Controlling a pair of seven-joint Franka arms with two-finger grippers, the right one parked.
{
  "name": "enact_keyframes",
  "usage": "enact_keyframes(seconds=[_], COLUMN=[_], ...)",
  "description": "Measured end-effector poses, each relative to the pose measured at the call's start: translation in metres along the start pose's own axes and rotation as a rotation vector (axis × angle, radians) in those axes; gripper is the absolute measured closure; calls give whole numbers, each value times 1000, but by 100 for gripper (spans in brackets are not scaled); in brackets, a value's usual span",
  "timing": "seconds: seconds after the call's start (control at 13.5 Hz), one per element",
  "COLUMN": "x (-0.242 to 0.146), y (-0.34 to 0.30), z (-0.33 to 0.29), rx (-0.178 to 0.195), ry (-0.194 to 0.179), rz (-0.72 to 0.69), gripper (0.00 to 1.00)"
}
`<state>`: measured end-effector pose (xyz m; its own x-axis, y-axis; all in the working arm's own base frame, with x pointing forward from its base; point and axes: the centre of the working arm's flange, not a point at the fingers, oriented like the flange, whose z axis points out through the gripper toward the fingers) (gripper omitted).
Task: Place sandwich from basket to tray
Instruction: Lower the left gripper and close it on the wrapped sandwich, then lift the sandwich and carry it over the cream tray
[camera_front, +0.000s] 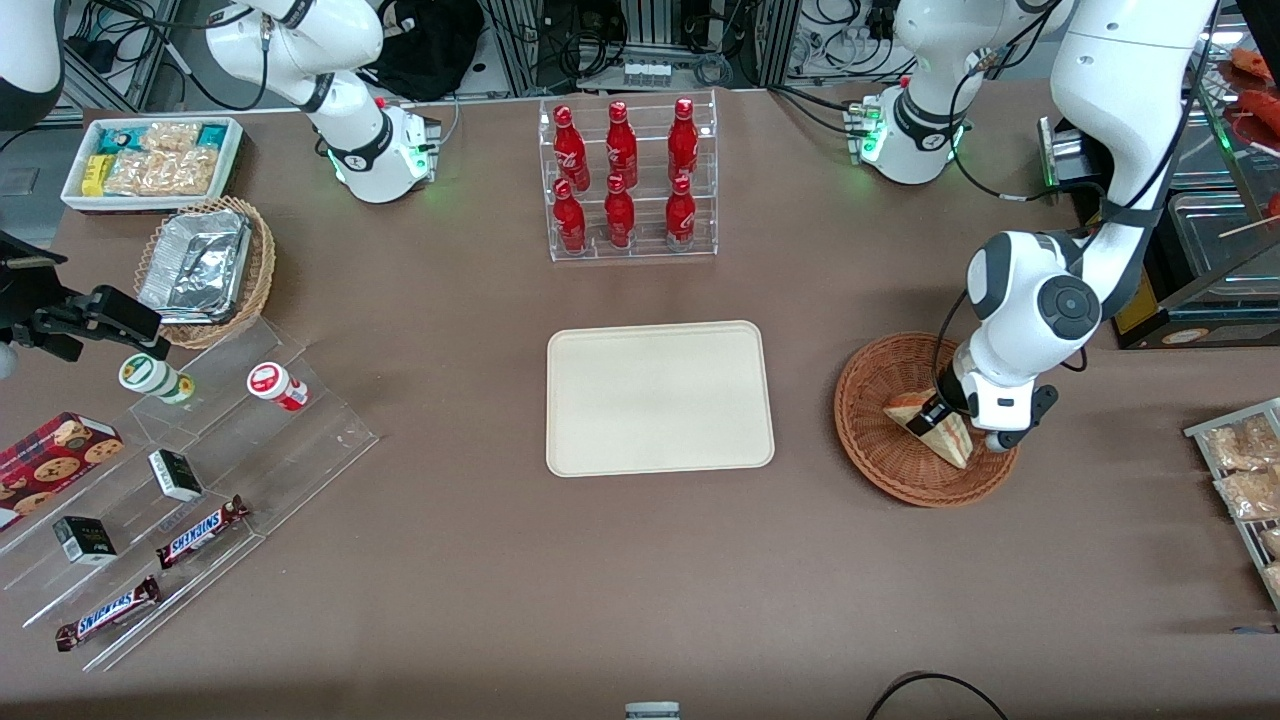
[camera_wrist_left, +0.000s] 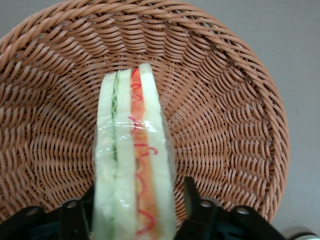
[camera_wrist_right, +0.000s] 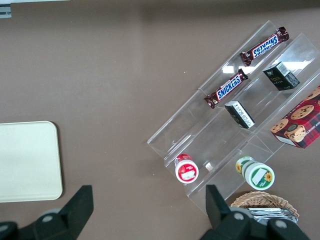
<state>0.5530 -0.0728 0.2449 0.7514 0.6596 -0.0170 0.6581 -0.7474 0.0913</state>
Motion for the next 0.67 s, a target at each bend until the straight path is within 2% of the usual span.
enact_keyframes(seconds=[0.15,0.22,0.37,0.52,0.67], x=[4,5,6,-1,-23], y=[4,8,21,45,77], z=[-7,-13,-38,-85,-138], rx=[-10,-8,36,89,124], ry=[11,9,-21,-48,-62], rz=[1,4,20,58,113], gripper=[59,64,79,82,85])
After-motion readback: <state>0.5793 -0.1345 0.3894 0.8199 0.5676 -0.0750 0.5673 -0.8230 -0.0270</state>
